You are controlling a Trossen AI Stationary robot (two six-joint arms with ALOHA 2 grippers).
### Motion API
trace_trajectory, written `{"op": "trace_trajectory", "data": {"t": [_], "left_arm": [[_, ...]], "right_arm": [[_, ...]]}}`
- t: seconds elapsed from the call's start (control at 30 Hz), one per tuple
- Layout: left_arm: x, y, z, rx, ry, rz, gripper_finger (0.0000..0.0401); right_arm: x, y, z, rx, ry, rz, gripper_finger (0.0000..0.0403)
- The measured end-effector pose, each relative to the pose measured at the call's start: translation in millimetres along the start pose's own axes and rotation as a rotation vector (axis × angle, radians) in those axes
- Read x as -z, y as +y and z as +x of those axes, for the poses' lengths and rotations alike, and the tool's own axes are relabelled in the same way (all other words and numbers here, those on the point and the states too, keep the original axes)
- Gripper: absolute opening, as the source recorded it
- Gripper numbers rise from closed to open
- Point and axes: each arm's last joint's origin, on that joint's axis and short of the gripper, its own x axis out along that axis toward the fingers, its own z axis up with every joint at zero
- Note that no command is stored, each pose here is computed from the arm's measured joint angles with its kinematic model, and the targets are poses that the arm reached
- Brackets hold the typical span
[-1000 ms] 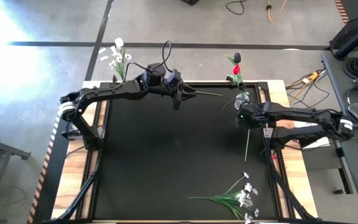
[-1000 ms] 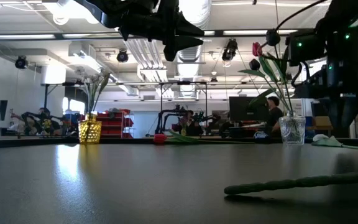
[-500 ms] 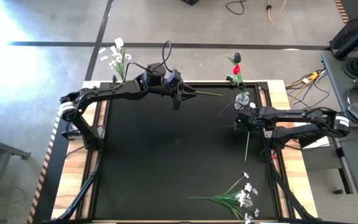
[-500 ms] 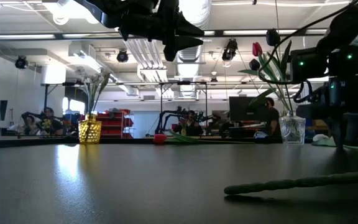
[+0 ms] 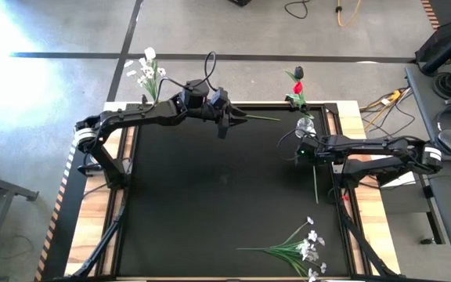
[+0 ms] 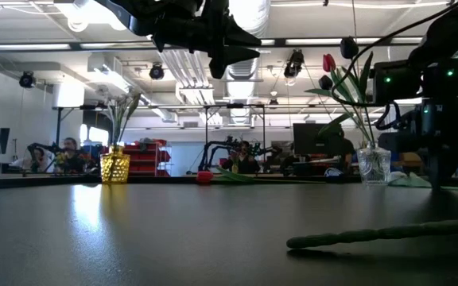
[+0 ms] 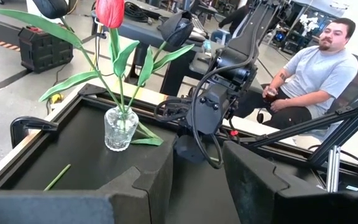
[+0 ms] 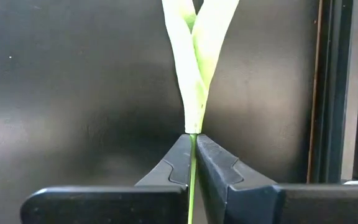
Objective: Sort flowers into vase by color
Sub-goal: Put the white tulip into the yellow vase
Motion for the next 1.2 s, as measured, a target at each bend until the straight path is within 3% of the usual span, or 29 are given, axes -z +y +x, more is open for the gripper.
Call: {"op": "trace_trajectory", "data": {"t": [0.7, 1.2], "left_arm": [[0, 0, 0, 0.006, 0.002, -0.003, 0.0127], [0, -1, 0, 0.025, 0.006, -0.026, 0.0127]], "right_arm": [[-15, -7, -56, -0.085, -0.153, 0.133, 0.0012], [-42, -13, -146, -0.068, -0.36, 0.09, 0.0012]]}}
